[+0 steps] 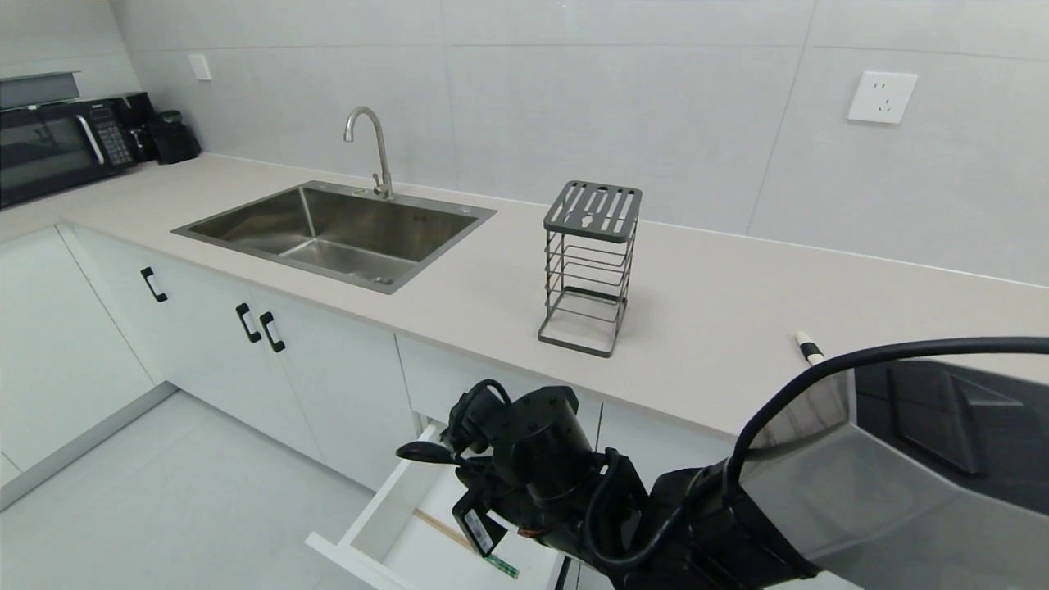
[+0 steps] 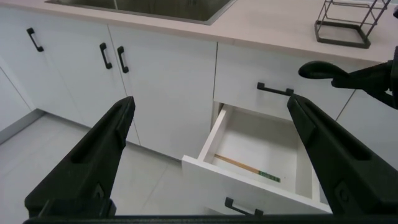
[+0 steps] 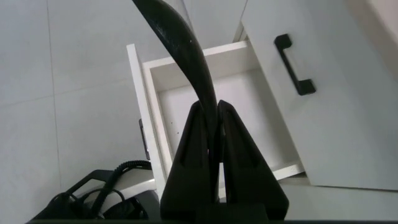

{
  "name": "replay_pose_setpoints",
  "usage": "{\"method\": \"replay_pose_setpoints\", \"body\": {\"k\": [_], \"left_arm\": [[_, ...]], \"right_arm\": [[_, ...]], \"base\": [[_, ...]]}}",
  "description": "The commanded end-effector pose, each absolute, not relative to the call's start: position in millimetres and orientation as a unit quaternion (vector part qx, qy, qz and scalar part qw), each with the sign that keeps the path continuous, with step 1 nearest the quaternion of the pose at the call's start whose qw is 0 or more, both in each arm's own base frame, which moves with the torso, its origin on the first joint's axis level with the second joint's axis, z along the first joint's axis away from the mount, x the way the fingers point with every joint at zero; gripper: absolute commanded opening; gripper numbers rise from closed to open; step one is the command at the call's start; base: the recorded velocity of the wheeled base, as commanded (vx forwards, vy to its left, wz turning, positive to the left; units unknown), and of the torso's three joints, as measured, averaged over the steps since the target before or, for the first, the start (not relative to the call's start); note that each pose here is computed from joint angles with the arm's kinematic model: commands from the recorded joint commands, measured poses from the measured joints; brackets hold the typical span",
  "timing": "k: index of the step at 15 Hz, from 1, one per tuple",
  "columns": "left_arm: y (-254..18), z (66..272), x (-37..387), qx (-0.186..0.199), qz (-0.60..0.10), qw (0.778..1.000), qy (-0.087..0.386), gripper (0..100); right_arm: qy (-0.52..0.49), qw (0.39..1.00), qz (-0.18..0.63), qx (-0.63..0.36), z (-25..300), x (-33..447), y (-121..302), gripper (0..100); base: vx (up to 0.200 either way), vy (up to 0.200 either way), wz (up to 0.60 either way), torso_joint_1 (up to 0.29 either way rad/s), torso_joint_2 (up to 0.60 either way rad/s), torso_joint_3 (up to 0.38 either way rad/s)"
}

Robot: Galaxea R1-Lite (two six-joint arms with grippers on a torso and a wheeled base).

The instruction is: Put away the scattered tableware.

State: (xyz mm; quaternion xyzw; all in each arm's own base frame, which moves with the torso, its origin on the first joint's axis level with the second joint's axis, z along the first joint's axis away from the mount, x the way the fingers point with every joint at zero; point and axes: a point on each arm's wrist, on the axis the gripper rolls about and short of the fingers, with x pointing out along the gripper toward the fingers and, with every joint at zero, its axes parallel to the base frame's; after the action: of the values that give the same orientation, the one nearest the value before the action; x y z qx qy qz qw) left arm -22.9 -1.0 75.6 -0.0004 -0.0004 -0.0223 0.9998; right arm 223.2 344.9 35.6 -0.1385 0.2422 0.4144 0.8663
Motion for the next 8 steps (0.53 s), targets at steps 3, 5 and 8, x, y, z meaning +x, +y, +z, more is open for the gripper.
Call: {"method": "replay_pose_setpoints", "body": {"k": [3,5,8], "left_arm": [[-1,76,-23,0.000,-0.023,1.000,0.000,100],[-1,76,-23,0.000,-0.022,1.000,0.000,100],[-1,76,-23,-0.001,-0.022,1.000,0.000,100]], "right_arm": [[0.247,0.862,0.420,-0.143,34,224,358,0],[0.245,0.862,0.421,-0.142,33,226,362,0],[0.247,0.861,0.422,-0.144,30,226,362,0]], "base": [[0.000,0.000,0.00,-0.261,0.50,0.243],[0.000,0.000,-0.60,-0.266,0.52,0.254],[0.000,0.000,-0.20,-0.263,0.51,0.253]]}}
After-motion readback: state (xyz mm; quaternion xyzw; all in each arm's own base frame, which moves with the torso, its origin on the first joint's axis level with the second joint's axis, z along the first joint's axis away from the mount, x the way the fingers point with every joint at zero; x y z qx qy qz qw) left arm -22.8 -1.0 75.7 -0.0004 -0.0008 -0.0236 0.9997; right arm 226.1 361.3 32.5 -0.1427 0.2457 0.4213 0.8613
